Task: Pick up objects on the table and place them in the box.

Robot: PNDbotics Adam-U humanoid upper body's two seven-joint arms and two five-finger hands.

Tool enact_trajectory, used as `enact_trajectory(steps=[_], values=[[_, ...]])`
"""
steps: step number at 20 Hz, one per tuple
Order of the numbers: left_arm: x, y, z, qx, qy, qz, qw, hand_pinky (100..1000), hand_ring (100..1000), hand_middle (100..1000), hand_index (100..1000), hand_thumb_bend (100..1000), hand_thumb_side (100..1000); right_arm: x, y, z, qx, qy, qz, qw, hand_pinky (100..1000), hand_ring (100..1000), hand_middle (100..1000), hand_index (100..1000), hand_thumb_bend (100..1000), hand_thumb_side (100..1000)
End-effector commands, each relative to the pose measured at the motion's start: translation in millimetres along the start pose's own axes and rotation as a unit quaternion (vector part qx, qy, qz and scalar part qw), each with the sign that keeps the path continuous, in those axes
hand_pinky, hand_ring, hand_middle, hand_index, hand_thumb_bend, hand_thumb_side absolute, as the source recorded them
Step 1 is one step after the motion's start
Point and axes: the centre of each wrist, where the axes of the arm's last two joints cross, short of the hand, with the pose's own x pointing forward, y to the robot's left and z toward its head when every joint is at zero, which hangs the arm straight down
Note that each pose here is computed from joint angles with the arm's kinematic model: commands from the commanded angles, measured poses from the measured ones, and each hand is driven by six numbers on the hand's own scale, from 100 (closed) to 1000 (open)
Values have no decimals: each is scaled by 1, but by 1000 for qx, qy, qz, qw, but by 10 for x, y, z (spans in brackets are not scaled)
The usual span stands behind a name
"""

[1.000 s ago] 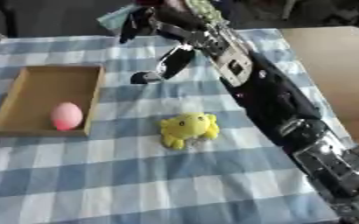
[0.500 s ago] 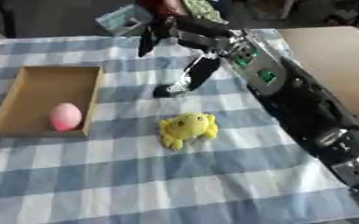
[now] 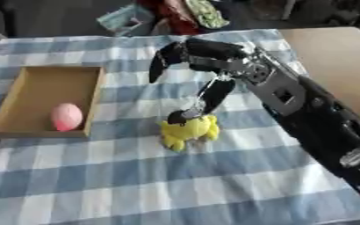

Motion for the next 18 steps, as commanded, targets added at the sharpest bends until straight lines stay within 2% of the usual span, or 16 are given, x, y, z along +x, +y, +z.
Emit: enact_trajectory(steps=[1, 10, 18], values=[[66, 74, -23, 6, -13, -14, 1000, 547, 529, 505, 677, 799, 301, 24, -63, 67, 16, 5, 23, 1000, 753, 728, 716, 749, 531, 478], [73, 74, -29, 6, -14, -13, 1000, 546, 529, 505, 678, 800, 301, -147, 219, 177, 49, 38, 66, 996, 765, 747, 754, 771, 588, 483], [79, 71, -31, 6, -15, -13, 1000, 546, 529, 506, 679, 801, 301, -269, 331, 210, 43, 60, 123, 990, 763, 746, 741, 770, 615, 475]])
